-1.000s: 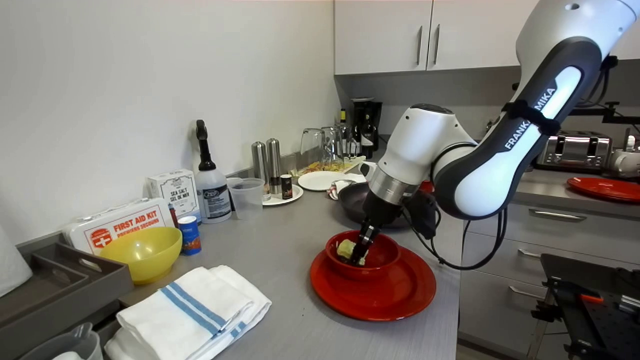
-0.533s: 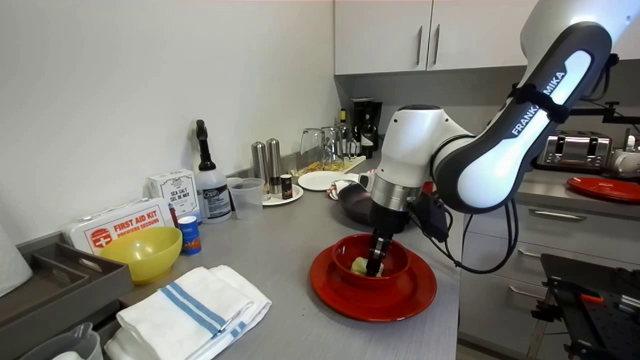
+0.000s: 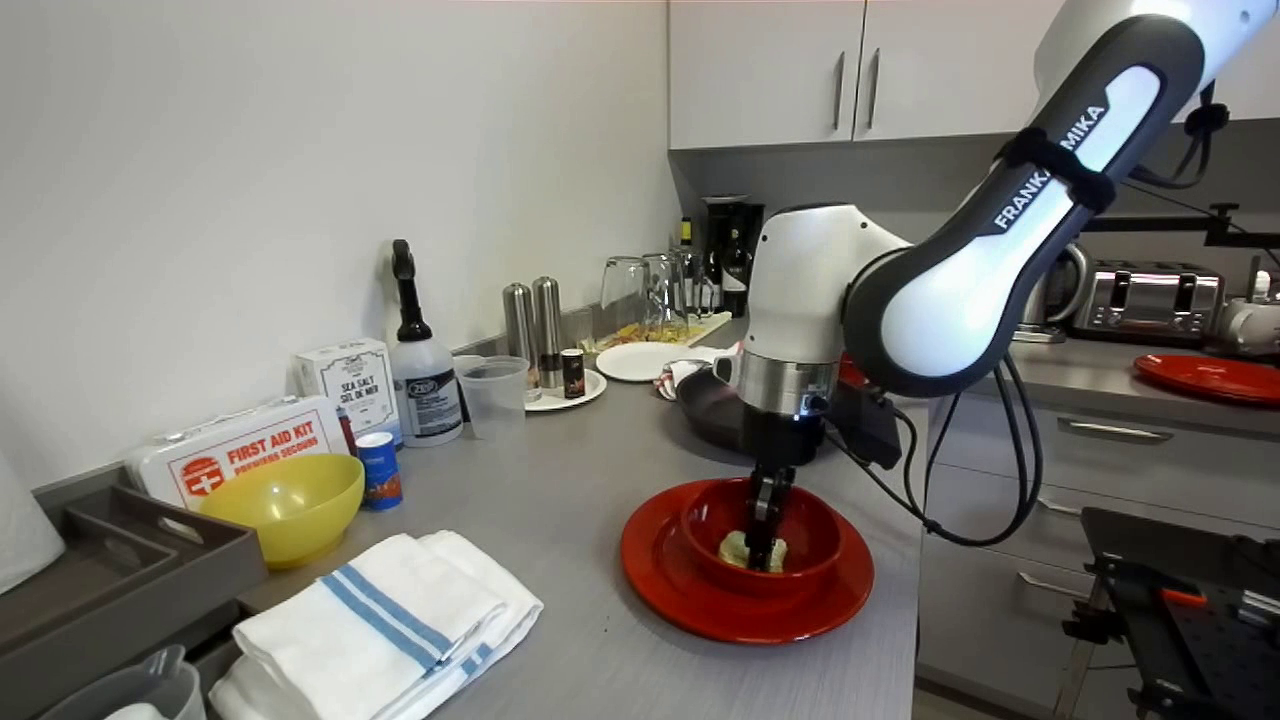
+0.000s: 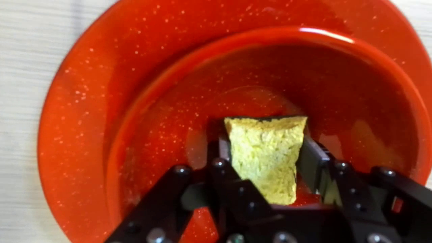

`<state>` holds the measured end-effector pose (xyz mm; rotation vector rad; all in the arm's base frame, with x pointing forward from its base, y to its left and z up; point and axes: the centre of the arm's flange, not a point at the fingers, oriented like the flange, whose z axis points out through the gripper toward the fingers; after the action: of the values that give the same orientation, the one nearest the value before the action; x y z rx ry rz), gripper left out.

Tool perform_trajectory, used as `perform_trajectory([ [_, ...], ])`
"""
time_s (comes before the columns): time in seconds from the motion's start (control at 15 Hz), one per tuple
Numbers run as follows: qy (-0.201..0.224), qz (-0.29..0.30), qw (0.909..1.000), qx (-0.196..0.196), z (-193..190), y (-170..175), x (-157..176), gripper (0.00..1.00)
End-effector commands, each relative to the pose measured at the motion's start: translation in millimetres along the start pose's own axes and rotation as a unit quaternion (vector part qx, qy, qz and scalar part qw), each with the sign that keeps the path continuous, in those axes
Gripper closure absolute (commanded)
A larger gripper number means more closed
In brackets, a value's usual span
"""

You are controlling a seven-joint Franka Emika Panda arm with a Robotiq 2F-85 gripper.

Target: Wipe inside the red bowl with the sponge

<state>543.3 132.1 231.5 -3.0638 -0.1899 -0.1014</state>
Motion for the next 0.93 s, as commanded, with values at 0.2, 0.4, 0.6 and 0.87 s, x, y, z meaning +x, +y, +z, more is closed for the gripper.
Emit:
perform_trajectory([
  [0.2, -0.047, 0.001, 0.9986, 0.023, -4.7, 5.1, 5.0, 0.75],
  [0.4, -0.038, -0.004, 0.9993, -0.001, -2.0, 12.0, 4.2, 0.75],
  [0.6, -0.031, -0.029, 0.998, -0.047, 1.6, 30.0, 2.1, 0.75],
  [0.87, -0.02, -0.051, 0.9947, -0.088, -0.1, 48.3, 2.0, 0.75],
])
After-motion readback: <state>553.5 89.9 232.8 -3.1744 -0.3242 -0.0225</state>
